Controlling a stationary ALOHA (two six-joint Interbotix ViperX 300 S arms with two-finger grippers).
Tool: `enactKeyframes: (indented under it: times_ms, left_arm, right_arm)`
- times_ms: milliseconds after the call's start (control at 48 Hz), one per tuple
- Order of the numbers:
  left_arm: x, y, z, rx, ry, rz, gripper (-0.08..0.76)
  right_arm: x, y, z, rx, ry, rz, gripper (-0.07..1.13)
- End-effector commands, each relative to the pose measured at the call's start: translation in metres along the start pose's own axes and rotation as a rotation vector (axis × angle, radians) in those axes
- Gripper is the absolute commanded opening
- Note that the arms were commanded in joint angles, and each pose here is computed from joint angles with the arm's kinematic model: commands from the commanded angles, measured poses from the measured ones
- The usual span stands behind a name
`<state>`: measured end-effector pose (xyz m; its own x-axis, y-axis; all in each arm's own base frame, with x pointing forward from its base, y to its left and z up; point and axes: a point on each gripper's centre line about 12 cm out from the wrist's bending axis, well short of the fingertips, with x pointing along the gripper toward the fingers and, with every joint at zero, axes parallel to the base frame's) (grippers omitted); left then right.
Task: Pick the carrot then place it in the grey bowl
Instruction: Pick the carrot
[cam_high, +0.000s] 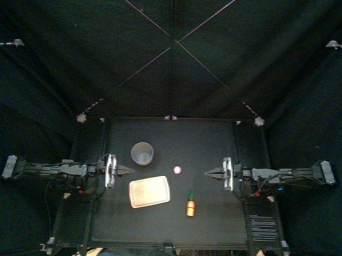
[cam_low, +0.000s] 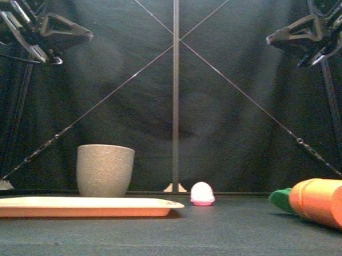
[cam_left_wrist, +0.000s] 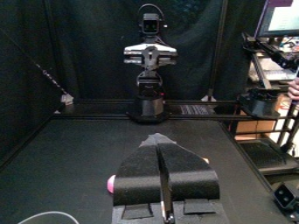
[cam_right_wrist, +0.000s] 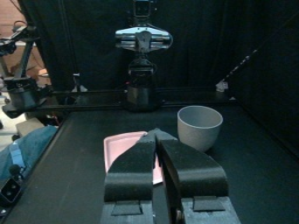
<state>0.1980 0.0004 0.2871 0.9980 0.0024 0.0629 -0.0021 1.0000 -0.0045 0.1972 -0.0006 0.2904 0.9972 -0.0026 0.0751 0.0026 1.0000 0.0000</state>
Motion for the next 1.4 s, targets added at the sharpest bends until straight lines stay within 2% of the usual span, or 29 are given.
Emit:
enactKeyframes:
  times_ms: [21,208,438,500,604,708,875,1062,1125,1396]
  left_arm:
    - [-0.002,0.005,0.001,0.008,-0.011,0.024,-0.084]
    - [-0.002,0.005,-0.001,0.009,-0.006,0.025,-0.004]
    - [-0.003,0.005,-0.003,0.011,-0.002,0.024,-0.002]
    - [-0.003,0.005,-0.004,0.011,0.002,0.024,-0.002]
    - [-0.003,0.005,-0.004,0.011,0.005,0.024,-0.002]
    - [-0.003,0.005,-0.004,0.011,0.005,0.024,-0.002]
    - [-0.003,0.005,-0.005,0.011,0.006,0.026,-0.002]
    - [-0.003,0.005,-0.006,0.01,0.017,0.026,-0.002]
    - [-0.003,0.005,-0.006,0.01,0.018,0.026,-0.002]
    - [-0.003,0.006,-0.007,0.01,0.025,0.027,-0.002]
  right_arm:
    - [0.004,0.006,-0.014,0.023,0.054,0.031,-0.02]
    - [0.013,0.028,-0.051,0.073,0.226,0.121,0.04]
    - [0.037,0.075,-0.078,0.104,0.418,0.272,0.06]
    - [0.042,0.083,-0.089,0.116,0.496,0.28,0.06]
    - [0.051,0.088,-0.107,0.201,0.635,0.23,0.11]
    - [0.058,0.085,-0.126,0.343,0.771,0.132,0.24]
    - [0.068,0.074,-0.141,0.539,0.925,-0.025,0.62]
    - [0.087,0.081,-0.142,0.608,0.982,-0.058,1.03]
    - [0.093,0.086,-0.141,0.615,0.989,-0.053,1.06]
    - [0.114,0.099,-0.158,0.646,1.096,-0.078,1.05]
